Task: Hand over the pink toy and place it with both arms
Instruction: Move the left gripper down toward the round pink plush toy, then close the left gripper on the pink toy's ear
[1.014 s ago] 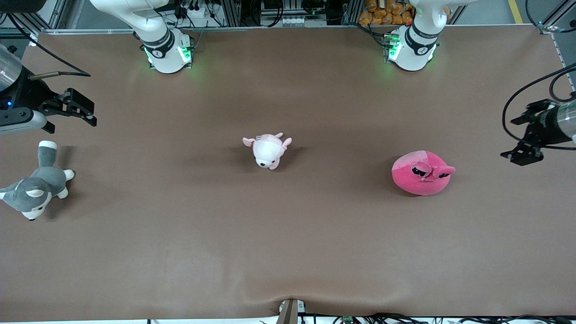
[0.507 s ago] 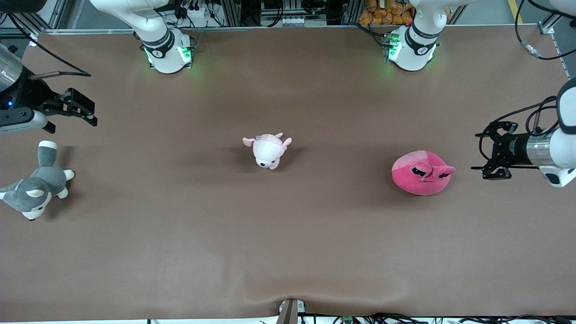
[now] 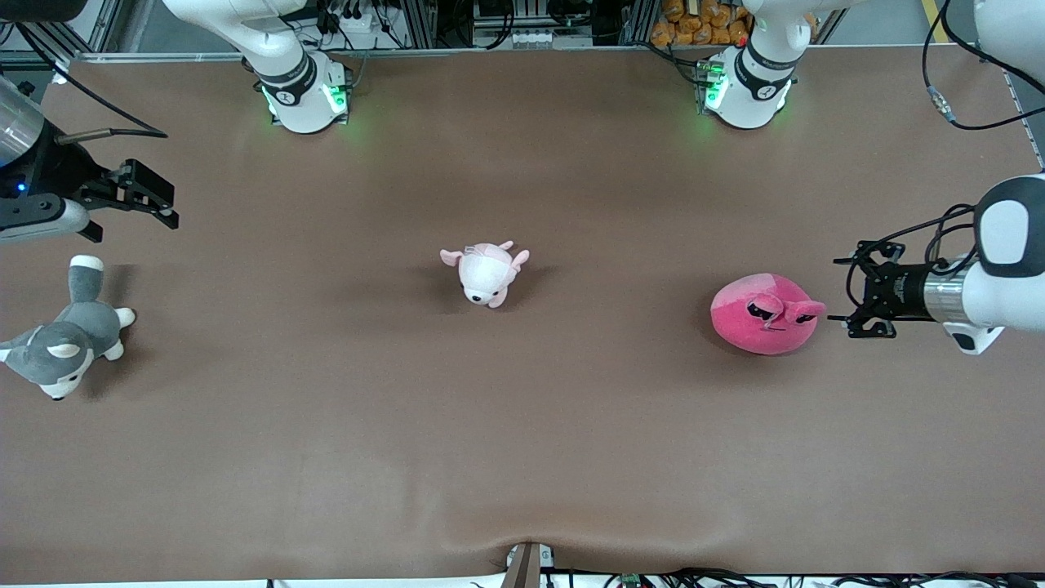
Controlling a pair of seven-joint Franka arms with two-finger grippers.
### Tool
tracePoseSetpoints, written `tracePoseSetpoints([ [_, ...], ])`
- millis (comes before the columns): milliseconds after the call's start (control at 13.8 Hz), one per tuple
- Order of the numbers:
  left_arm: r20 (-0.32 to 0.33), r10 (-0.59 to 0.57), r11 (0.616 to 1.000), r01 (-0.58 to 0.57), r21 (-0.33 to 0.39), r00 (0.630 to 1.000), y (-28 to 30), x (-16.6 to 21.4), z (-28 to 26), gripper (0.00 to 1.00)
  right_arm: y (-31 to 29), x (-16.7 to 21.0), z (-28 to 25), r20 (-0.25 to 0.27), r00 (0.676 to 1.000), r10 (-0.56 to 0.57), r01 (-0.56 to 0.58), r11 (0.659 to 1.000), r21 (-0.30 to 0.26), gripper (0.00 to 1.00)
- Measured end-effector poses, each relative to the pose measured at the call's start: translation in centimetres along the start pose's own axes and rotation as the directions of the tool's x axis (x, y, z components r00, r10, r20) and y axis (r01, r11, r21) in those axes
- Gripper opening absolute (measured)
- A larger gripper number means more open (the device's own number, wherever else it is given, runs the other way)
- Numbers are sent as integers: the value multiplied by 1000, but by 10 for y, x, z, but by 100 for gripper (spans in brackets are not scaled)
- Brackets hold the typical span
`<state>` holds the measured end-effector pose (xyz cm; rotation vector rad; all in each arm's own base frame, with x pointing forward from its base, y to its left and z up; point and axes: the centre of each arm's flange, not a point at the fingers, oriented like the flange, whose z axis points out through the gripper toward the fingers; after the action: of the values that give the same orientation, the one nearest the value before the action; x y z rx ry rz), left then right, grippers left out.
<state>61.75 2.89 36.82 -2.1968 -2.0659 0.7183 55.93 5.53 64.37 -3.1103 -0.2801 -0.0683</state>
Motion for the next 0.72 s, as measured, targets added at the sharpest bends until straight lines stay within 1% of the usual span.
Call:
tracePoseSetpoints([
  [145,6,-3,1000,3,-12,1000,4,1,10,100,0,0,0,0,1000,0,0,1000,0,100],
  [362,34,-7,1000,8,-30,999,11,-1,18,100,0,0,0,-1,1000,0,0,1000,0,100],
  [724,48,-2,1000,2,-2,999,18,-6,40,100,0,0,0,-1,1000,0,0,1000,0,100],
])
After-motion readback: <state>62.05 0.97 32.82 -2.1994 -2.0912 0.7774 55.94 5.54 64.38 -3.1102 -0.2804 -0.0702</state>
